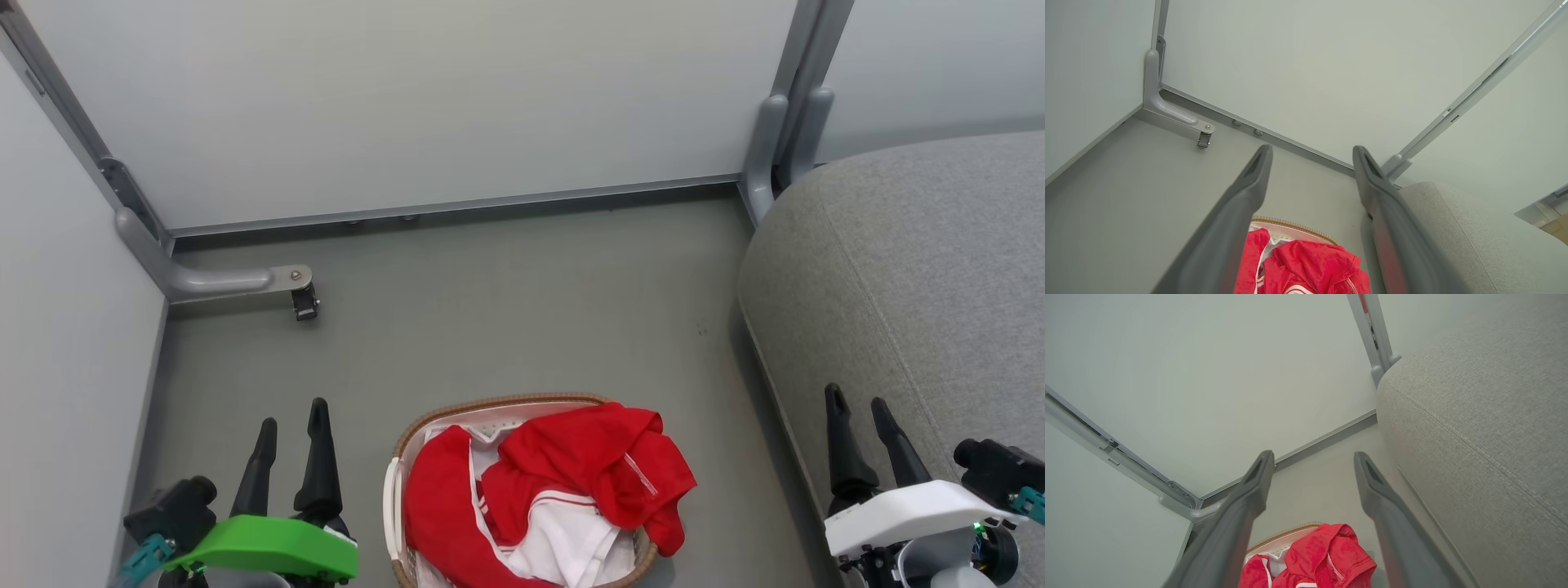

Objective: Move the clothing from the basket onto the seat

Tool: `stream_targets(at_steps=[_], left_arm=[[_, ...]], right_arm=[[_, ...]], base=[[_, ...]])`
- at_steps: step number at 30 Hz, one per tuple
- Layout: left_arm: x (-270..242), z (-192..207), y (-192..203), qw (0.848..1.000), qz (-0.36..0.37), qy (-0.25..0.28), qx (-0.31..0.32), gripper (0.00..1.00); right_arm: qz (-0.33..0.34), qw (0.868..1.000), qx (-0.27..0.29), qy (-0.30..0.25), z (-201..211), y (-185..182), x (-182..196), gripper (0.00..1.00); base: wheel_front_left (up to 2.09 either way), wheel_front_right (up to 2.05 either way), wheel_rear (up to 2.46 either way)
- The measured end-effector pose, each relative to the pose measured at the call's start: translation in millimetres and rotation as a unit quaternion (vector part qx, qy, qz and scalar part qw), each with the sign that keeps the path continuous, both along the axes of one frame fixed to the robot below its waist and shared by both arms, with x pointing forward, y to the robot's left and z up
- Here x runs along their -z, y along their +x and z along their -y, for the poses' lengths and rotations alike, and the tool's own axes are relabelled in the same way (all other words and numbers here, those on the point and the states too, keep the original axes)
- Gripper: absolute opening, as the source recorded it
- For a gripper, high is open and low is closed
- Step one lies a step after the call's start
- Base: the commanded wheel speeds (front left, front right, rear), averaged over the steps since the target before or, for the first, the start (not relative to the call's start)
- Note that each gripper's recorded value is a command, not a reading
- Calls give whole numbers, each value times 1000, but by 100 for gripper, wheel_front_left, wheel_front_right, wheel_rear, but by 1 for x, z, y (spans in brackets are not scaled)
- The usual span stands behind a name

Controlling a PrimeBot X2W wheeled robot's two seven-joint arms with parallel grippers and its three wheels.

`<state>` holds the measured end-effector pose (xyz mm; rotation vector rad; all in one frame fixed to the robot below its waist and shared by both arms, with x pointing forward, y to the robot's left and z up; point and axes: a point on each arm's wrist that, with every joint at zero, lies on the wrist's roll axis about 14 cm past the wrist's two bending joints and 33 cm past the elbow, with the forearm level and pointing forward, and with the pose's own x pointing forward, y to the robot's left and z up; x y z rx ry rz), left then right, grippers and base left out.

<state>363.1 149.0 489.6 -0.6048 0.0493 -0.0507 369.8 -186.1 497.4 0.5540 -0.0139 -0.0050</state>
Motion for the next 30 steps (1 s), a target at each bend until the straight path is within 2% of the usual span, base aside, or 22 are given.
stream_targets(at_steps=[30], left_arm=[[11, 10, -10, 992, 10, 123, 20, 100]], right_arm=[[7, 990, -23, -139, -10, -4, 6, 100]], base=[[0, 0, 0]])
